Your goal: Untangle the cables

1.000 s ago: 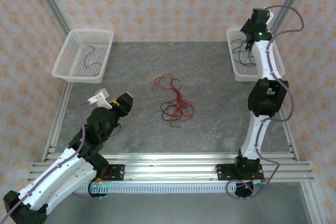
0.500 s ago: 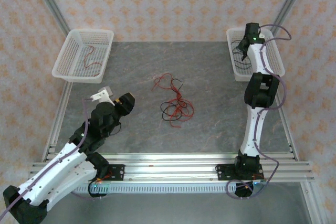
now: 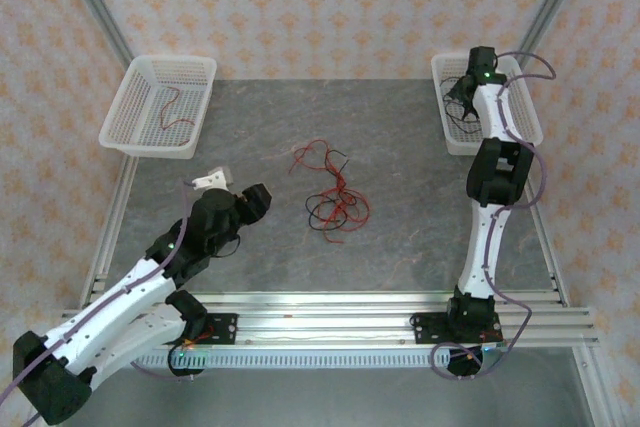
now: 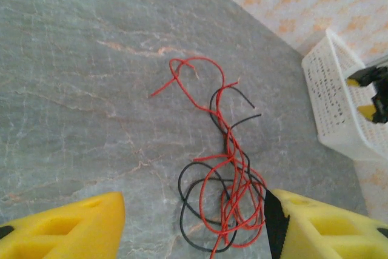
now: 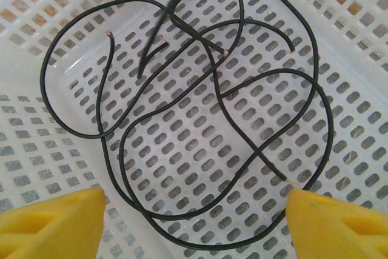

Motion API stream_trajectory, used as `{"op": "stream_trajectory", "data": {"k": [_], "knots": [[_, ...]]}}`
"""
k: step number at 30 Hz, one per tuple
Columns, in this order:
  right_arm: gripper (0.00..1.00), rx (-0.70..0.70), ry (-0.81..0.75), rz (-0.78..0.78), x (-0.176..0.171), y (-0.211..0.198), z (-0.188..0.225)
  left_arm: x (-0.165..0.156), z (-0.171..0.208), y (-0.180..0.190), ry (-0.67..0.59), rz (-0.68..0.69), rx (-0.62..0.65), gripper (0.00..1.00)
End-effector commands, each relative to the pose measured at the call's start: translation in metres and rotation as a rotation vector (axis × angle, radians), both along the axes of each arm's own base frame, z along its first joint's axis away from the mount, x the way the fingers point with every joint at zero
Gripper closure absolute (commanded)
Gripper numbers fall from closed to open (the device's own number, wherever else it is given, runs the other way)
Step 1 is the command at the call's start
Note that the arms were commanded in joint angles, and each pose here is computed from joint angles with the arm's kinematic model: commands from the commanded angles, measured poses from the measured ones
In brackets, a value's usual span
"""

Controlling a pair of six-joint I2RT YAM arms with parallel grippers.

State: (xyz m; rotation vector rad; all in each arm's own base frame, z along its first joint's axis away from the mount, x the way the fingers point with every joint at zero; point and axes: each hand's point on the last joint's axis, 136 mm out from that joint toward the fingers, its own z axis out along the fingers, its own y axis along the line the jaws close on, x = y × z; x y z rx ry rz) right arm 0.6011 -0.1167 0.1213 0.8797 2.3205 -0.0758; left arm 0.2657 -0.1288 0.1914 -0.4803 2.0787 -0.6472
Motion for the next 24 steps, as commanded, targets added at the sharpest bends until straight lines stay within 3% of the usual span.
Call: {"op": "stream_trajectory", "data": {"k": [1, 7, 11, 20, 24], "knots": [[0.21, -0.034, -0.065, -0.022, -0.014, -0.005, 0.055, 0.001, 0.005, -0.012, 0.010, -0.030, 0.005, 0.37], [0.21, -0.053, -0.117, -0.017, -0.045, 0.003, 0.089, 0.004, -0.018, -0.033, 0.098, -0.090, 0.092, 0.40], [0.21, -0.098, -0.156, 0.038, -0.080, 0.032, 0.105, 0.007, -0.033, -0.046, 0.142, -0.120, 0.125, 0.42], [0.23, -0.041, -0.167, 0.249, -0.157, 0.118, 0.082, 0.027, -0.044, -0.069, 0.179, -0.144, 0.145, 0.43], [0.23, -0.022, -0.164, 0.316, -0.187, 0.146, 0.071, 0.051, -0.045, -0.085, 0.176, -0.144, 0.134, 0.42]]}}
